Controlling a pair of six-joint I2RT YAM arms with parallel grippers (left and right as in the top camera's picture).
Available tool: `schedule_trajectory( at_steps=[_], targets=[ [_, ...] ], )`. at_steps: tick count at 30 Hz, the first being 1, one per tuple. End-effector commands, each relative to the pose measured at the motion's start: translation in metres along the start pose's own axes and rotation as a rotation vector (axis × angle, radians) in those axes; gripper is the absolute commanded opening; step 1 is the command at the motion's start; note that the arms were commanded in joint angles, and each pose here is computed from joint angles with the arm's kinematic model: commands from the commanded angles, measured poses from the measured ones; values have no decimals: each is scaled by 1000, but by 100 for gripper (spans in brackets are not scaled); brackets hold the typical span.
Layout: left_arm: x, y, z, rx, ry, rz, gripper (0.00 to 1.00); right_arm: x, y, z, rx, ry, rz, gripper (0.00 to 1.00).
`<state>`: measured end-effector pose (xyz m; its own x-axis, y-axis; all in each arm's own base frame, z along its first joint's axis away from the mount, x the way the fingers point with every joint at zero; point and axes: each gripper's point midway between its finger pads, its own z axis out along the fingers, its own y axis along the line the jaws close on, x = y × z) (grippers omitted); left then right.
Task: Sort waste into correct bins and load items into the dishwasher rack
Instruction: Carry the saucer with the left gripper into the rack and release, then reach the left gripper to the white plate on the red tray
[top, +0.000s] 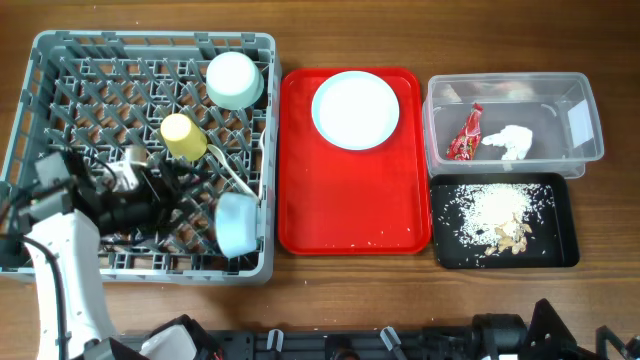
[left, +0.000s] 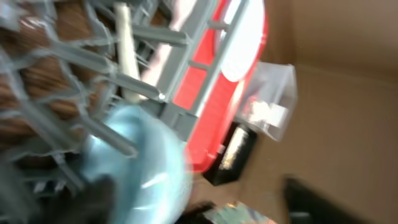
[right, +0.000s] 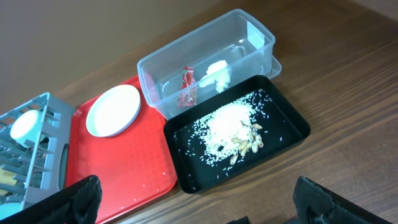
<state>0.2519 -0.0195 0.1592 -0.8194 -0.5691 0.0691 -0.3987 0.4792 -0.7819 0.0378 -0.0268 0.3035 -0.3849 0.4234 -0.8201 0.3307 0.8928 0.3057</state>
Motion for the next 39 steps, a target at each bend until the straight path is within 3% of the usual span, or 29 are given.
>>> schedule_trajectory(
  at_steps=[1, 9, 13, 17, 18, 19, 20, 21, 22, 33, 36, 39],
  targets=[
    [-15, 13, -14, -157, -65, 44, 100, 0, 0, -2, -6, -9, 5, 100],
    [0, -13, -20, -202, -96, 158, 100, 0, 0, -2, -6, -10, 5, 100],
    [19, -28, -13, -293, -115, 324, 100, 0, 0, -2, -7, -9, 5, 100],
    [46, -45, 6, -240, -14, 393, 100, 0, 0, -2, -7, -9, 5, 100],
    [53, -47, 11, -241, 15, 414, 93, 0, 0, -2, -6, -9, 5, 100],
    [60, -47, 16, -248, 41, 440, 68, 0, 0, -2, -6, -10, 5, 100],
    [65, -47, 20, -258, 59, 457, 31, 0, 0, -2, -6, -10, 5, 100],
    [69, -45, 26, -283, 71, 454, 10, 0, 0, -2, -6, -10, 5, 100],
    [71, -42, 30, -310, 73, 447, 4, 0, 0, -2, -6, -9, 5, 100],
    [71, 6, 89, -716, 1, 473, 4, 0, 0, -2, -7, -9, 5, 100],
    [54, 25, 70, -903, -69, 507, 4, 0, 0, -2, -6, -9, 5, 100],
    [27, 16, 10, -1100, -239, 468, 4, 0, 0, -2, -7, -9, 5, 100]
  ],
)
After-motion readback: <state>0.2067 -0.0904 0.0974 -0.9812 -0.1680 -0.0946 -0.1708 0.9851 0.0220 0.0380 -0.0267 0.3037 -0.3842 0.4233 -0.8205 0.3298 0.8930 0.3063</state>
